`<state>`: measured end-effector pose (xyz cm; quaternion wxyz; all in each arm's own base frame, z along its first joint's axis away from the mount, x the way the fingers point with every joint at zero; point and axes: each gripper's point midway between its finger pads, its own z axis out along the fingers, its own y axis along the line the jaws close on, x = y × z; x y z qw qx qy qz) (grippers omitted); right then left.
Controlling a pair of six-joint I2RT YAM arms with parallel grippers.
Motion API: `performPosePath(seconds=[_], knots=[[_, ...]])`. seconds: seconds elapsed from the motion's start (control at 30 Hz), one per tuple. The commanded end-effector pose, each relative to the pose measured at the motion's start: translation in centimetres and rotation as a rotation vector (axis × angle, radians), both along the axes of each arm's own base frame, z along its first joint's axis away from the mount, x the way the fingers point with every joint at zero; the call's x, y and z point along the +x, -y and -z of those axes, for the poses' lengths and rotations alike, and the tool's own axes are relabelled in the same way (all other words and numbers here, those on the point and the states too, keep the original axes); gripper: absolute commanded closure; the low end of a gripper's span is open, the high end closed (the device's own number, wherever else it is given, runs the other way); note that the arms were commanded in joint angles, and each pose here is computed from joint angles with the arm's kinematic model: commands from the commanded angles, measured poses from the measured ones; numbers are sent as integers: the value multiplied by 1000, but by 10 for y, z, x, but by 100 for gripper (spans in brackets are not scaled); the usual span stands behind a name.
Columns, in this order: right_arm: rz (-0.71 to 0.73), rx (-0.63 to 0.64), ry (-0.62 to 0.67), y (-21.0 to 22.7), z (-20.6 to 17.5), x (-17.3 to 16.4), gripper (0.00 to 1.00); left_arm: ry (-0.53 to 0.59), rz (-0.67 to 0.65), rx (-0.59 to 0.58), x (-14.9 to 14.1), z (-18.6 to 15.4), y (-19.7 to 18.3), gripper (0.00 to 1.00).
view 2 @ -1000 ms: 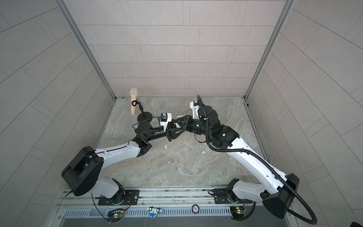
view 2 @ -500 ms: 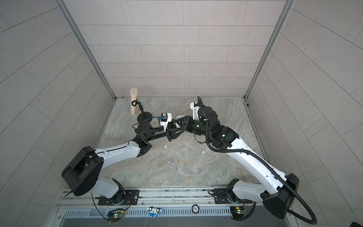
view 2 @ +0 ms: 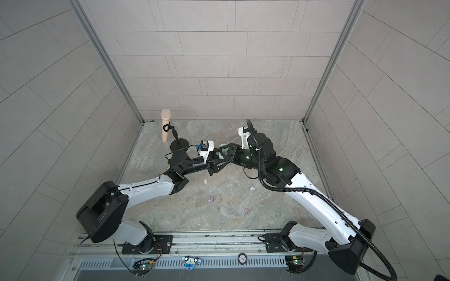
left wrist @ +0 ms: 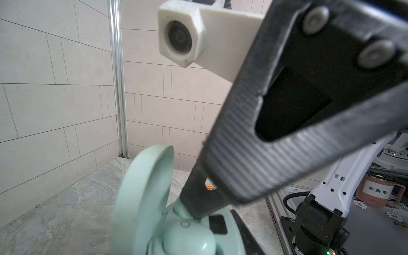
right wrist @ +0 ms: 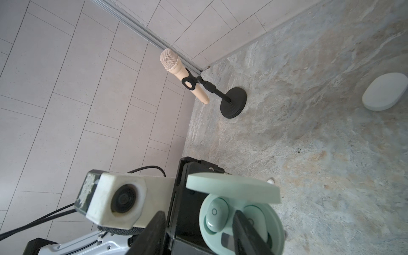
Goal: Insert wireless bluetooth earbuds into charging case
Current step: Insert the wireless bluetooth earbud into the charging case, then close the charging case.
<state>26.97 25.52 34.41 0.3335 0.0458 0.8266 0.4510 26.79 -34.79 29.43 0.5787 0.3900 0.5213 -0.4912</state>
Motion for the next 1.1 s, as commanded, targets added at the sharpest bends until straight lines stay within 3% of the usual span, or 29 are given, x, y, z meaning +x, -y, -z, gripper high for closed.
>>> performPosePath(seconds=[0.0, 0.17, 0.33, 0.5, 0.73, 1.07], knots=[[15, -47, 20, 15, -8, -10, 43, 88, -10, -63, -6, -30, -5, 98], [25, -126, 75, 30, -17, -14, 35, 77, -12, -50, -7, -24, -7, 98], [11, -230, 29, 42, -11, -13, 26, 71, -13, -31, -9, -19, -8, 98], [26, -278, 0, 57, -7, 5, 24, 66, 1, -23, -14, -17, -9, 97], [-42, -280, -15, 43, -8, 27, 40, 63, 12, 6, -21, -13, -11, 98], [-151, -272, -35, 15, -6, 30, 50, 64, 16, 10, -23, -12, -10, 97]])
